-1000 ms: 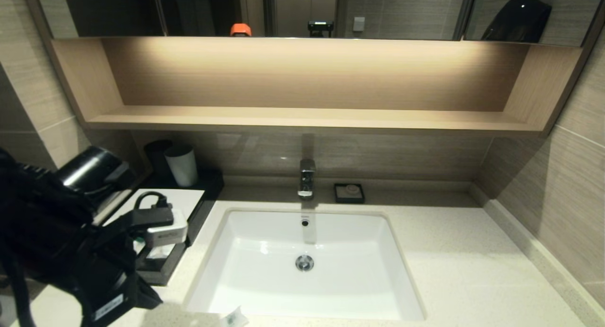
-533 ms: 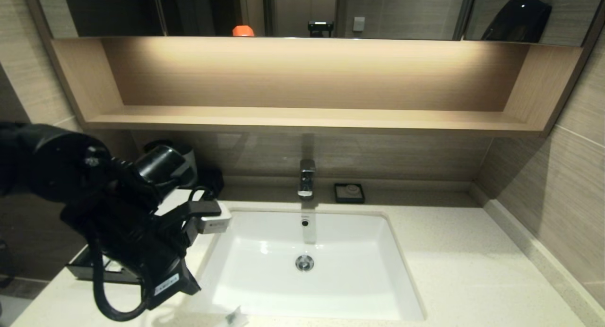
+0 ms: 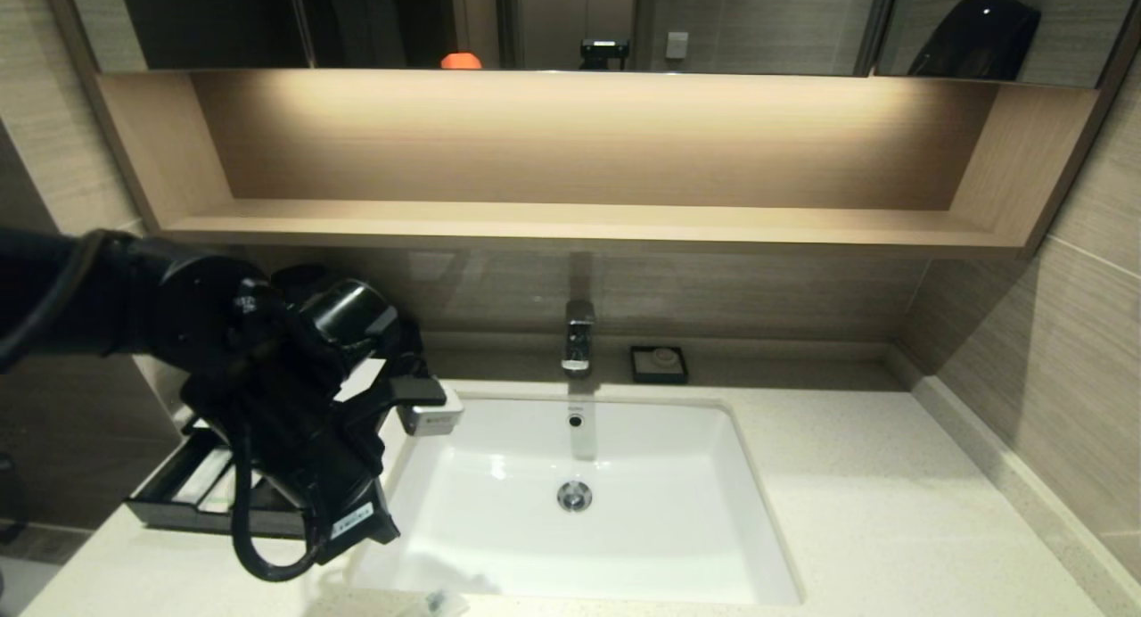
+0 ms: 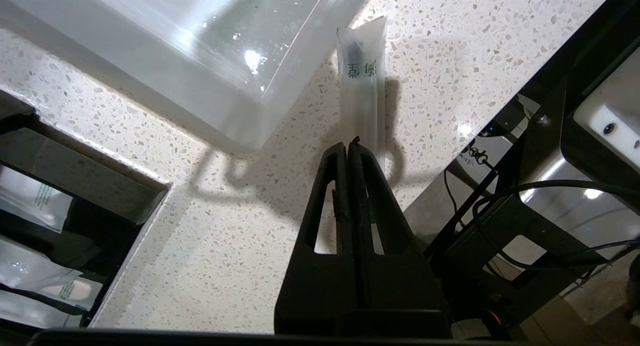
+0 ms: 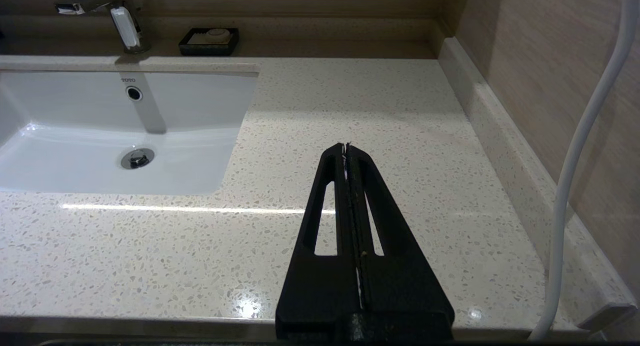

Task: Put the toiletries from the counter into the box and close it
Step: Pick up the bathroom toiletry

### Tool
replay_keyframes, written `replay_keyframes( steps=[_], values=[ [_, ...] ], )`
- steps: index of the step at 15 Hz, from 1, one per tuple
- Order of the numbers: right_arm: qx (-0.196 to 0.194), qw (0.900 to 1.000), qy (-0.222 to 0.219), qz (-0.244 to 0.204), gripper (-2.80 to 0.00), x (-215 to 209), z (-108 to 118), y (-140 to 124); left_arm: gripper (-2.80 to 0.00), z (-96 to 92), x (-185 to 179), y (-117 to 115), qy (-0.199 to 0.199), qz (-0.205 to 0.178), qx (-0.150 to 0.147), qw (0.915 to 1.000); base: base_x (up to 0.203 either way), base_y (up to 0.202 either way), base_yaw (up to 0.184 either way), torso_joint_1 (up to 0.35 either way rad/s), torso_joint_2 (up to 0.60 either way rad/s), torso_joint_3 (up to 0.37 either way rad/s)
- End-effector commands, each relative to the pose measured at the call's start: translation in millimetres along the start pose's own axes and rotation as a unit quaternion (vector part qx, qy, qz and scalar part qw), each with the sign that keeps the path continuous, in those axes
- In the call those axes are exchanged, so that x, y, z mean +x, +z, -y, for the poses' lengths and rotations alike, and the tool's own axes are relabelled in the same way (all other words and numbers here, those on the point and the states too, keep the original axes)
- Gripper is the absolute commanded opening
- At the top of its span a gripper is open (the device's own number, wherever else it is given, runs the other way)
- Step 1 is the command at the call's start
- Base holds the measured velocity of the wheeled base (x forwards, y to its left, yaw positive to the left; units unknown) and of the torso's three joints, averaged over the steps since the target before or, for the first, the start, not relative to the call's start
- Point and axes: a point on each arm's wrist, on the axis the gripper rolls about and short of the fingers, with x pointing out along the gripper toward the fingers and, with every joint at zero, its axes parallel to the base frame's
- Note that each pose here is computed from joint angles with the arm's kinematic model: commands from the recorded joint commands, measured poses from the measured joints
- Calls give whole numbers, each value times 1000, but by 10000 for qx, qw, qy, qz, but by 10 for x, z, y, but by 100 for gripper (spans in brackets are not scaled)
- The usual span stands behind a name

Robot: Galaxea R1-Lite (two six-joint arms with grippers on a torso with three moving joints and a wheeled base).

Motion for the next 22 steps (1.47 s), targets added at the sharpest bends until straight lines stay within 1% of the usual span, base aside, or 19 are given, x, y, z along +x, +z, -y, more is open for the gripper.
replay_keyframes(
  steps=[1, 2, 3, 6, 8, 10, 11, 12, 14, 16, 17, 20, 22],
  values=[
    [0, 10000, -3, -1, -280, 0, 0, -1, -280, -81, 92, 86, -57, -64, -2, 10000, 0, 0, 0, 0, 0, 0],
    [0, 10000, -3, -1, -280, 0, 0, -1, -280, -114, 118, 128, -56, -57, -32, 10000, 0, 0, 0, 0, 0, 0],
    [0, 10000, -3, -1, -280, 0, 0, -1, -280, -137, 122, 188, -30, -11, -130, 9999, 0, 0, 0, 0, 0, 0],
    [1, 10000, -3, -1, -280, 0, 0, -1, -280, -109, 196, 389, -32, 25, -559, 9984, 0, 0, 0, 0, 0, 0],
    [0, 10000, -3, 6, -280, -1, 0, -1, -280, -86, 219, 454, -42, -57, -674, 9977, 0, 0, 0, 0, 0, 0],
    [0, 10000, -1, 0, -280, 0, 0, -1, -280, -87, 228, 527, -36, -343, -677, 9971, 0, 0, 0, 0, 0, 0],
    [0, 10000, -3, 2, -280, 0, 0, -1, -280, -87, 269, 575, -110, -584, -662, 9960, 0, 0, 0, 0, 0, 0],
    [0, 10000, -3, 0, -280, 0, 0, -1, -280, -63, 312, 609, -243, -878, -636, 9938, 0, 0, 0, 0, 0, 0],
    [0, 10000, -3, -1, -280, 0, 0, -1, -280, 41, 405, 693, -423, -1245, -482, 9901, 0, 0, 0, 0, 0, 0],
    [0, 10000, -3, -1, -280, 0, 0, -1, -280, 112, 476, 730, -418, -1524, -321, 9869, 0, 0, 0, 0, 0, 0],
    [0, 10000, -3, -1, -280, 0, 0, -1, -280, 140, 531, 742, -420, -1714, -262, 9840, 0, 0, 0, 0, 0, 0],
    [0, 10000, -3, -1, -280, 0, 0, -1, -280, 168, 614, 739, -392, -2064, -185, 9775, 0, 0, 0, 0, 0, 0],
    [0, 10000, -3, -1, -280, 0, 0, -1, -280, 153, 678, 733, -223, -2286, -99, 9732, 0, 0, 0, 0, 0, 0]
  ],
)
